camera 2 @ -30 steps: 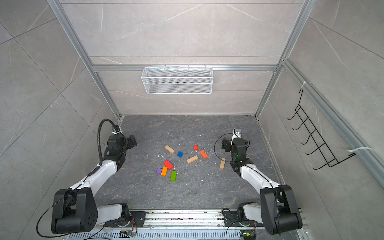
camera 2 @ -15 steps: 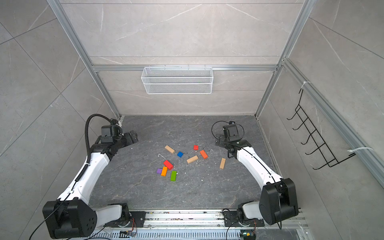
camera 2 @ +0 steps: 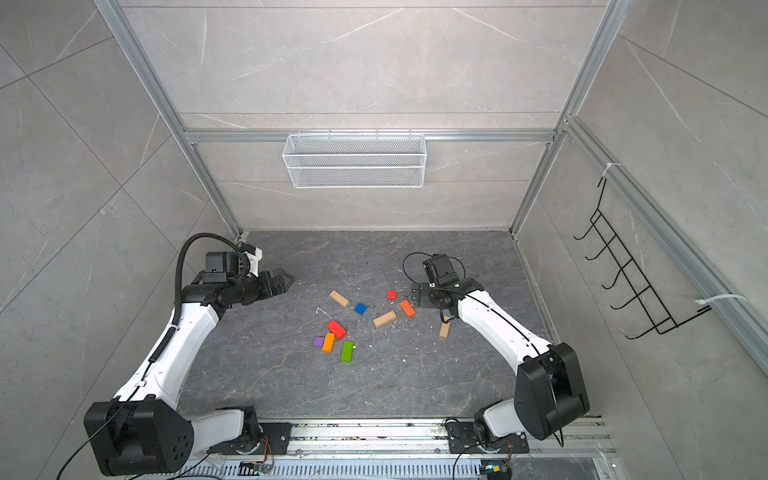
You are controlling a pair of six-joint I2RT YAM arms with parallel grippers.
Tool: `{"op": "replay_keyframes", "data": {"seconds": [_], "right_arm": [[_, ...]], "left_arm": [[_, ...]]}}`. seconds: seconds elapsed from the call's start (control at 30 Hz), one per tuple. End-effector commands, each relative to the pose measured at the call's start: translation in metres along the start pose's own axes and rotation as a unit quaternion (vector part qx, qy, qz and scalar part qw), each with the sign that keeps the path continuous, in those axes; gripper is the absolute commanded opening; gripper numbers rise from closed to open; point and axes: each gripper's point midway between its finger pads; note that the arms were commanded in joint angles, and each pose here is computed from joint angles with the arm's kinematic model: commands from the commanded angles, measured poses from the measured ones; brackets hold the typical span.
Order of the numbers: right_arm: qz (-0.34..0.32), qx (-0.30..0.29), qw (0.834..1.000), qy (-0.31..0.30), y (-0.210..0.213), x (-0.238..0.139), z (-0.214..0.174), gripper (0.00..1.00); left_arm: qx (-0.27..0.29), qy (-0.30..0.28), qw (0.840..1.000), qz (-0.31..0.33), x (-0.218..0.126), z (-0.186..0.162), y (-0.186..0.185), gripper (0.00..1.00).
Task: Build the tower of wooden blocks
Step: 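Swing both grippers forward over the scattered blocks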
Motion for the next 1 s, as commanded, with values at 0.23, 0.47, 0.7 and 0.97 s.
{"op": "replay_keyframes", "data": {"seconds": [0.23,0.47,0.7,0.97], "right_arm": [[0.106,-0.122,0.987,0.015,0.066,0.007,-0.011,0.95],[0.125,-0.166,0.977,0.037,0.095,0.021,-0.015,0.94],[0.121,-0.191,0.973,0.049,0.119,0.038,-0.012,0.92],[0.106,-0.209,0.97,0.066,0.139,0.064,-0.02,0.89]], "left_arm": [[0.09,0.052,0.987,-0.119,-0.01,-0.031,-0.066,1.0],[0.097,0.054,0.981,-0.159,-0.016,-0.036,-0.08,1.0],[0.092,0.058,0.979,-0.173,-0.015,-0.038,-0.085,1.0],[0.101,0.055,0.981,-0.159,-0.009,-0.04,-0.081,1.0]]}}
Point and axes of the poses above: each gripper's point midway between its finger pads, its own x axis out along the fingers, its own y axis along the line the jaws close on, z = x × y, and after that the axes turned 8 degrees about -x, right-handed
